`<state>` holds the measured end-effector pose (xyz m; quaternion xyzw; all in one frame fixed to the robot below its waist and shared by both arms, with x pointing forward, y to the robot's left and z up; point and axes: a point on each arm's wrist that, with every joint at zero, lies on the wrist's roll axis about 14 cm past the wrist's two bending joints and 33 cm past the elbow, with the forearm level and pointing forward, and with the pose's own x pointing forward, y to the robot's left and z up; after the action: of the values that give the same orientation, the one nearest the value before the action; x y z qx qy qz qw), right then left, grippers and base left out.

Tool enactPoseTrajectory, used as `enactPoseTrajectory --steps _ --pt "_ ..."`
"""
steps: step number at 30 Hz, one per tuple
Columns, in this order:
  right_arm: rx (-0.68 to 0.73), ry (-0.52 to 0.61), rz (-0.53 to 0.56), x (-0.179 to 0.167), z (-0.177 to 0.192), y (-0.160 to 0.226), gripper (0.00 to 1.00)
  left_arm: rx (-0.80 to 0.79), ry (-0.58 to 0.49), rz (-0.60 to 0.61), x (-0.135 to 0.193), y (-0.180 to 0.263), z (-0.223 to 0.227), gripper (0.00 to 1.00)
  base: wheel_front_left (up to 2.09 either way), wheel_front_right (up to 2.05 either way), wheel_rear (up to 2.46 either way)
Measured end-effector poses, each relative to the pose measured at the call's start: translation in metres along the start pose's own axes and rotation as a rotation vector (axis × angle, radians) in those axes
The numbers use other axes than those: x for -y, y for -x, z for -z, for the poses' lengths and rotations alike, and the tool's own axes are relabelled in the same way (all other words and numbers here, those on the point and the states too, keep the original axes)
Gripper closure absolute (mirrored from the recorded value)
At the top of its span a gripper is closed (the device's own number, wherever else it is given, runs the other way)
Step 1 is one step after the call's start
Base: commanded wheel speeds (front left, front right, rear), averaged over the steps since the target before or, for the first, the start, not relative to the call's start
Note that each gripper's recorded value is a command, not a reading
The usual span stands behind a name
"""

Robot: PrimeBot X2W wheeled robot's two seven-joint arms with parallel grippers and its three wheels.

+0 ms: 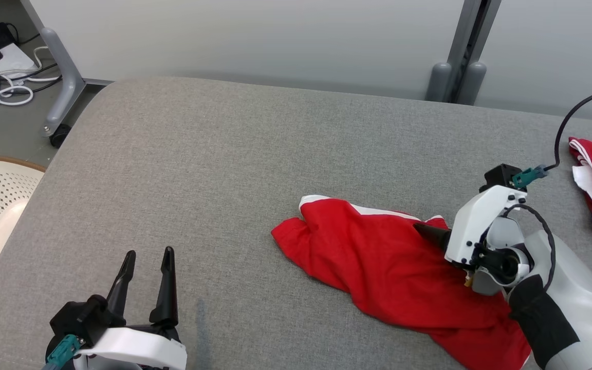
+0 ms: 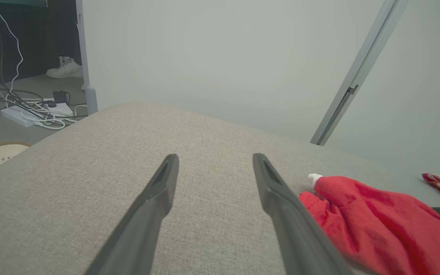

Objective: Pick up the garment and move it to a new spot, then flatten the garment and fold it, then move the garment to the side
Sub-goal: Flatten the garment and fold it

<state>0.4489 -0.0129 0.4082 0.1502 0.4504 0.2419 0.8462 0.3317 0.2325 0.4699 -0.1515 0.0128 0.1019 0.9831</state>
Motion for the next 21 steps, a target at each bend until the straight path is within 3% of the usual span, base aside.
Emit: enactPoseTrajectory --steps 1,2,3,4,11,17,21 --pt "0.008 0.001 -0.005 -0.002 -0.002 -0.001 0.00 0.000 -0.003 -0.001 -0.001 0.000 0.000 0.00 0.00 0.00 0.00" --pt "0.021 0.002 -0.012 -0.005 -0.005 -0.001 0.08 0.000 -0.004 -0.001 -0.001 0.000 0.000 0.00 0.00 0.00 0.00" --pt "0.032 0.005 -0.018 -0.008 -0.008 -0.002 0.60 0.001 -0.004 -0.003 -0.002 -0.001 0.000 0.00 0.00 0.00 0.00" --pt "0.042 0.007 -0.022 -0.011 -0.009 -0.002 1.00 0.003 -0.004 -0.004 -0.002 -0.001 -0.001 0.00 0.00 0.00 0.00" --pt "0.118 0.028 -0.036 -0.017 -0.022 0.005 1.00 0.004 -0.011 0.011 0.001 -0.004 -0.001 0.00 0.00 0.00 0.00" --pt "0.291 0.058 -0.067 -0.025 -0.054 0.029 1.00 0.014 -0.017 0.043 0.009 -0.006 -0.004 0.00 0.00 0.00 0.00" --pt "0.375 0.059 -0.101 -0.028 -0.057 0.049 1.00 0.015 -0.019 0.074 0.018 -0.007 -0.004 0.00 0.00 0.00 0.00"
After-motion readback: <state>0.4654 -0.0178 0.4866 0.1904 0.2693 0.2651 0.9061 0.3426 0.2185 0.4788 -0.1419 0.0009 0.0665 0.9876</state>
